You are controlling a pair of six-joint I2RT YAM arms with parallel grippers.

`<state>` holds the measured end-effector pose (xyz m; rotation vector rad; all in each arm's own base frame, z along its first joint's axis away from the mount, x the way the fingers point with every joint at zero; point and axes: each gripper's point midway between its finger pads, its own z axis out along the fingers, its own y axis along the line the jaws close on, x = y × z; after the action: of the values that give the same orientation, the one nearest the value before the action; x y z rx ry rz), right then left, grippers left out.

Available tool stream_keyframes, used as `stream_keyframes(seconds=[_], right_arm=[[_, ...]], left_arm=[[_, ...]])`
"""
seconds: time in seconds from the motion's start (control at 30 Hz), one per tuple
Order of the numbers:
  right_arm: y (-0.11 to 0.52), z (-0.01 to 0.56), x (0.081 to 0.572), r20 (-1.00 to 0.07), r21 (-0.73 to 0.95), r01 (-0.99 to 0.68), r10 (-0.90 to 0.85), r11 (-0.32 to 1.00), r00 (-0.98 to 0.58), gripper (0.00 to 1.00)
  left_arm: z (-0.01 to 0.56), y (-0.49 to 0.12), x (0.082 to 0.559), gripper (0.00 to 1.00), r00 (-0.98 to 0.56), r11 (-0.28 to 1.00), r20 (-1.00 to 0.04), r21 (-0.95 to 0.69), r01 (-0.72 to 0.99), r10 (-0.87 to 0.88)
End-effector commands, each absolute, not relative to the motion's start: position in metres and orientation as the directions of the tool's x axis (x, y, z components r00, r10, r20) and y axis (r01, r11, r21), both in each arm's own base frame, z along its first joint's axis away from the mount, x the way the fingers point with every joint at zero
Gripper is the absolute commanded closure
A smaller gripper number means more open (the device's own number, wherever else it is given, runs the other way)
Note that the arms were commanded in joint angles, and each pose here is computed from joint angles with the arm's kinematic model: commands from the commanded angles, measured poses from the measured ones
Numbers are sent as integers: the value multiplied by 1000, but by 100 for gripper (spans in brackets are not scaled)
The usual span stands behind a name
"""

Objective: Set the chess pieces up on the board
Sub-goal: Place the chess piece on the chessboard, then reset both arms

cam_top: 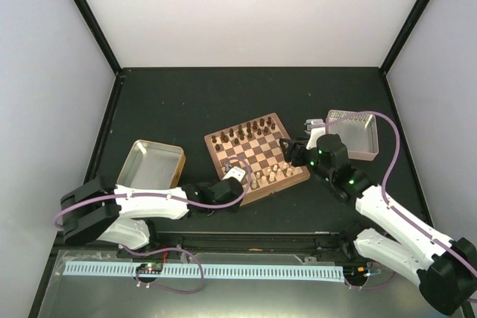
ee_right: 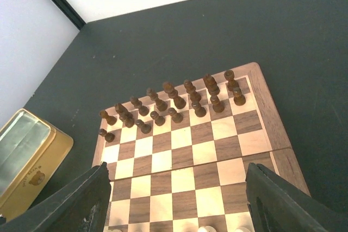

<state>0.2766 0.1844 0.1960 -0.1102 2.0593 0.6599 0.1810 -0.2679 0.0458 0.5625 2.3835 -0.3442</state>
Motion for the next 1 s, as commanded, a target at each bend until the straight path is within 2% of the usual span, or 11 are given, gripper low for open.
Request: stream_keyframes(seconds=[0.0, 0.13, 0.43, 0.6, 0.73, 0.87, 0.97], right_arm=[[181, 212, 275, -836, 422, -345, 213, 838, -506, 31], [176, 219, 271, -840, 425, -339, 226, 839, -493, 31], [146, 232, 254, -866, 382, -291, 229, 877, -445, 30], [117, 235, 238, -871, 341, -207, 224, 917, -438, 27], [88, 240, 222, -874, 308, -124, 229, 943, -430, 16], [53, 256, 205, -888, 285, -20, 256, 958, -382, 7], [43, 276, 193, -896, 316, -26, 289, 948, -336, 6]], left_arm=[[62, -268, 180, 64, -677, 869, -682, -124, 479, 276], [80, -259, 182, 61, -659, 877, -715, -136, 460, 235], [156, -221, 193, 41, -528, 901, -848, -197, 388, 42], [215, -184, 198, 24, -372, 916, -927, -195, 349, -56], [257, -155, 191, 2, -269, 908, -954, -224, 355, -131], [292, -122, 184, 1, -202, 901, -953, -284, 327, -227], [314, -100, 177, 1, -180, 888, -939, -337, 315, -292]])
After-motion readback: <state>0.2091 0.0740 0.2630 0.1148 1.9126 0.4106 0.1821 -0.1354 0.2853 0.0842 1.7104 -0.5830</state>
